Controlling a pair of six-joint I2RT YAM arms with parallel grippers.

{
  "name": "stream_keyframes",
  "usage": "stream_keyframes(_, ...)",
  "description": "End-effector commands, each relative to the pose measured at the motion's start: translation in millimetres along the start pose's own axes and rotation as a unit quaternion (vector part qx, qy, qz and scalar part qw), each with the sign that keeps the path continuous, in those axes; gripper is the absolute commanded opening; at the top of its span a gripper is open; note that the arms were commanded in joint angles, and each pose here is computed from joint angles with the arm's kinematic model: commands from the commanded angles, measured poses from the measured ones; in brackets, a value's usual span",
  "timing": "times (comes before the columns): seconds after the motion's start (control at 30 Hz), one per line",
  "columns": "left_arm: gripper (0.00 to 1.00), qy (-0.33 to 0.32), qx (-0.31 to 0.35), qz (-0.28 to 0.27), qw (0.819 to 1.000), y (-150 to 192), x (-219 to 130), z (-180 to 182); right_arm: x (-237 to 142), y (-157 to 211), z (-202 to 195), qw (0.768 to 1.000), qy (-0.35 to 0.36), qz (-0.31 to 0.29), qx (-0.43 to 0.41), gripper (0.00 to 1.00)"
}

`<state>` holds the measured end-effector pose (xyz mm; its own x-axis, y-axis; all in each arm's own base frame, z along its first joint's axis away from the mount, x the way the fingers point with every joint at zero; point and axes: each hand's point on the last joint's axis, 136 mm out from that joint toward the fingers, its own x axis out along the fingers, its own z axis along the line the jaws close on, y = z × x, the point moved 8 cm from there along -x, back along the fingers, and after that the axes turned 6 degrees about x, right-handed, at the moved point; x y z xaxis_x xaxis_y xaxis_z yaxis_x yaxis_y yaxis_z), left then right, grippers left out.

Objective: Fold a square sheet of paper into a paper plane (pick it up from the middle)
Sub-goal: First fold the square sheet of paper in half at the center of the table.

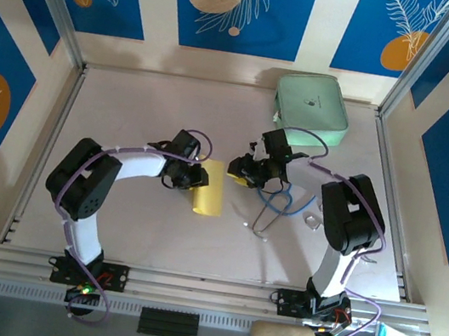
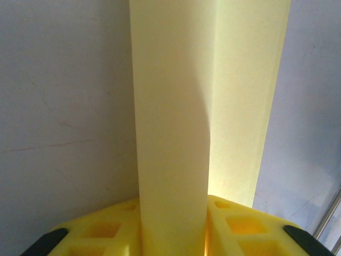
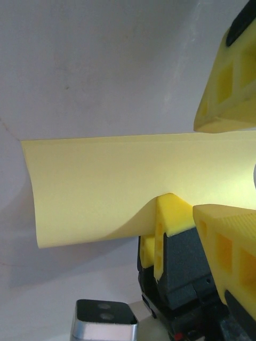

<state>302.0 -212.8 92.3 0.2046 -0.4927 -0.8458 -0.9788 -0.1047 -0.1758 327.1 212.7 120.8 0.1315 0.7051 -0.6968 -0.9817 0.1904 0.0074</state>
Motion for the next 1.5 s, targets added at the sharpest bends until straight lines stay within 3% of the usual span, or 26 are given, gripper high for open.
stream_keyframes(0.0, 0.32, -0.047, -0.017, 0.013, 0.999, 2.3, 5.7, 14.5, 6.0, 1.0, -0.1, 1.0, 0.011, 0.014, 0.006, 0.39)
stream_keyframes(0.47, 0.38, -0.154, -0.025, 0.079, 0.985, 27.6, 27.2, 38.5, 5.4, -4.5, -9.0, 0.999, 0.024, -0.001, 0.031, 0.36)
stream_keyframes(1.47, 0.38, -0.18, -0.041, 0.102, 0.978, 39.9, 42.4, 51.2, 24.8, 5.6, 3.1, 0.998, -0.024, 0.06, -0.003, 0.26)
